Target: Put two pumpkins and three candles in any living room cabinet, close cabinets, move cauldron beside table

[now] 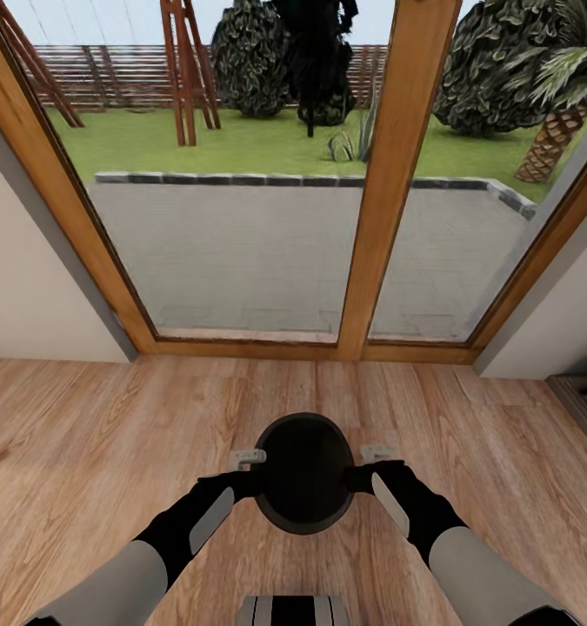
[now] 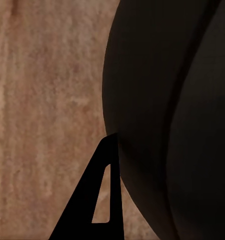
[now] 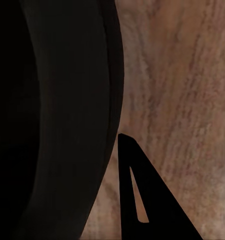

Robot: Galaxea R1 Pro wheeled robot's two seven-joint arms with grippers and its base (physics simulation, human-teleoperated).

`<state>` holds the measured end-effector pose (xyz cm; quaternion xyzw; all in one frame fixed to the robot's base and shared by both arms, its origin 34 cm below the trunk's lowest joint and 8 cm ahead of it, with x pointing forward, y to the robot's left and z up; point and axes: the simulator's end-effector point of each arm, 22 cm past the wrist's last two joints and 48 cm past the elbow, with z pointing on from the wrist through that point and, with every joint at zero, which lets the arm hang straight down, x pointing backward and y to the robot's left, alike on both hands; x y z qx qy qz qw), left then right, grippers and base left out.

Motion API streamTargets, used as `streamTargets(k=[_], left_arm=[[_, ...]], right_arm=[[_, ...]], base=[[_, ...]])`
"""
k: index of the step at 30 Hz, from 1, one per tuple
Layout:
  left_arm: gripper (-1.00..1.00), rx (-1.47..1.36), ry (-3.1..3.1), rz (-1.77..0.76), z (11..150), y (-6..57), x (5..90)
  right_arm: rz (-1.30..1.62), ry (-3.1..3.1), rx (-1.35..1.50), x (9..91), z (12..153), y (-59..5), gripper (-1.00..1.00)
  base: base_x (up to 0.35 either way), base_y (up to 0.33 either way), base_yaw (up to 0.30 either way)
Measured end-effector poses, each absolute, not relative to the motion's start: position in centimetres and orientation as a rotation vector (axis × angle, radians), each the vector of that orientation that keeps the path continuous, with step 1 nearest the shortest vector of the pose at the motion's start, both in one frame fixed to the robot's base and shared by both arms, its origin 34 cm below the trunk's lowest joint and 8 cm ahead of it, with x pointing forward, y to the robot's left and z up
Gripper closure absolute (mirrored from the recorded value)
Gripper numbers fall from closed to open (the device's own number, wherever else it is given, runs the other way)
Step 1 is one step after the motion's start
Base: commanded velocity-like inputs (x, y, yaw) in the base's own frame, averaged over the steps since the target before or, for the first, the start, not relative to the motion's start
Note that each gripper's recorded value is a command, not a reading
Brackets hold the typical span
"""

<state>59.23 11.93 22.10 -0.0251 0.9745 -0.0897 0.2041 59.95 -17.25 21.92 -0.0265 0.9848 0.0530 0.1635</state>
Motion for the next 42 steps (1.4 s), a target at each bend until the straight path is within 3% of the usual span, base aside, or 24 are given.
streamTargets(k=[29, 42], left_arm=[[1.00, -0.073, 2.718, -0.250, 22.11, 11.92, 59.24], [1.00, -0.073, 2.722, -0.249, 22.02, 11.94, 59.12]], right_arm=[[0.152, 2.823, -0.089, 60.13, 22.49, -17.22, 1.00], [0.154, 2.827, -0.086, 59.96, 22.35, -17.21, 1.00]], base=[[0.000, 0.000, 0.002], [0.000, 0.000, 0.254]])
